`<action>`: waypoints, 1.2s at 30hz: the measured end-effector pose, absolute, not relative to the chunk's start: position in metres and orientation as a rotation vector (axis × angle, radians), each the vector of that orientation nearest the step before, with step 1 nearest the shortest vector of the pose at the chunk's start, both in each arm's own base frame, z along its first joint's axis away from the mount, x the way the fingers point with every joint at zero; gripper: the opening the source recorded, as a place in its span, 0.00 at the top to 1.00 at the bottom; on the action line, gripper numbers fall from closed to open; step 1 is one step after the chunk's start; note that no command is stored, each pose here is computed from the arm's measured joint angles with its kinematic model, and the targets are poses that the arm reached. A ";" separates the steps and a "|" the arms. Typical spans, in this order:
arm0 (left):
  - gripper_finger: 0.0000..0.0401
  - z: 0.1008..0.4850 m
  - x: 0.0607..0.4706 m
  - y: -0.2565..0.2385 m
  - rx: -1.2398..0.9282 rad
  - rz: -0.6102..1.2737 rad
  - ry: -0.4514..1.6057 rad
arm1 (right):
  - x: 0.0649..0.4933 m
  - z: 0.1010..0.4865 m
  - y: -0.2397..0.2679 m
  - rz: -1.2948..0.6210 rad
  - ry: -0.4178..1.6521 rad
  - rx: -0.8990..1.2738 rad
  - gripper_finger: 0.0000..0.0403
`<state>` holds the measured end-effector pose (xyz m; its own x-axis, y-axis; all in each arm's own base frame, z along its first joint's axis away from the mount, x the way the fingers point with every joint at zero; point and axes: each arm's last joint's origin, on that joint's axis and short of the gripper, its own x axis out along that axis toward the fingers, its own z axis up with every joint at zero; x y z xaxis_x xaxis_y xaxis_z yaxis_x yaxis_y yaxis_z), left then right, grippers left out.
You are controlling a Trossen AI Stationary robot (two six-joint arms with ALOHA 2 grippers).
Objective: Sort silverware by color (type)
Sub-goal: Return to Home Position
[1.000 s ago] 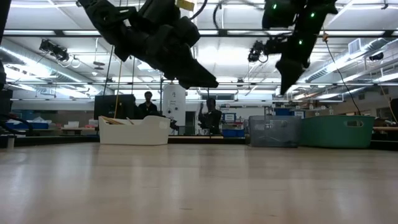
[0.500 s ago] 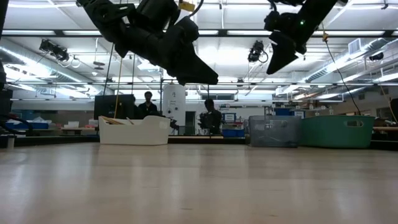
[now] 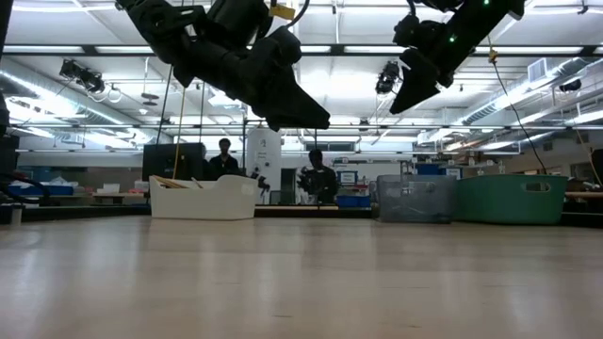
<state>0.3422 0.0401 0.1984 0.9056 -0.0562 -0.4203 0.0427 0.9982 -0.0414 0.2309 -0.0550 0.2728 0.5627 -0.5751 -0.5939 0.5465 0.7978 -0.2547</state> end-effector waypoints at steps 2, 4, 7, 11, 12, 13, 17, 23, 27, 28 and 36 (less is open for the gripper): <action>0.65 0.199 0.342 0.040 -0.031 -0.050 0.433 | 0.231 0.273 -0.055 -0.661 0.712 -0.043 0.68; 0.65 0.199 0.342 0.040 -0.031 -0.050 0.433 | 0.231 0.273 -0.055 -0.662 0.711 -0.046 0.68; 0.65 0.199 0.342 0.040 -0.029 -0.045 0.433 | 0.231 0.273 -0.055 -0.662 0.711 -0.046 0.68; 0.65 0.199 0.342 0.041 -0.029 -0.043 0.433 | 0.231 0.273 -0.055 -0.662 0.711 -0.046 0.68; 0.65 0.199 0.342 0.041 -0.029 -0.043 0.433 | 0.231 0.273 -0.055 -0.662 0.709 -0.046 0.68; 0.65 0.199 0.342 0.041 -0.029 -0.043 0.433 | 0.231 0.273 -0.055 -0.661 0.706 -0.047 0.68; 0.65 0.198 0.342 0.041 -0.028 -0.043 0.436 | 0.234 0.275 -0.055 -0.654 0.687 -0.063 0.68; 0.65 0.202 0.343 0.041 -0.037 -0.034 0.402 | 0.240 0.272 -0.054 -0.549 0.670 -0.046 0.68; 0.65 0.226 0.335 0.037 -0.013 -0.039 0.326 | 0.236 0.273 -0.050 -0.469 0.590 -0.038 0.69; 0.65 0.232 0.332 0.036 -0.006 -0.036 0.318 | 0.232 0.274 -0.049 -0.453 0.568 -0.041 0.69; 0.65 0.251 0.321 0.030 0.051 0.003 0.292 | 0.205 0.277 -0.043 -0.421 0.456 -0.036 0.72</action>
<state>0.3207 0.0302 0.2514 0.9577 0.0100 -0.2877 0.0047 0.9987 0.0505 0.2054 -0.0433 0.2767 0.8134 -0.4025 -0.4199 0.3865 0.9135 -0.1271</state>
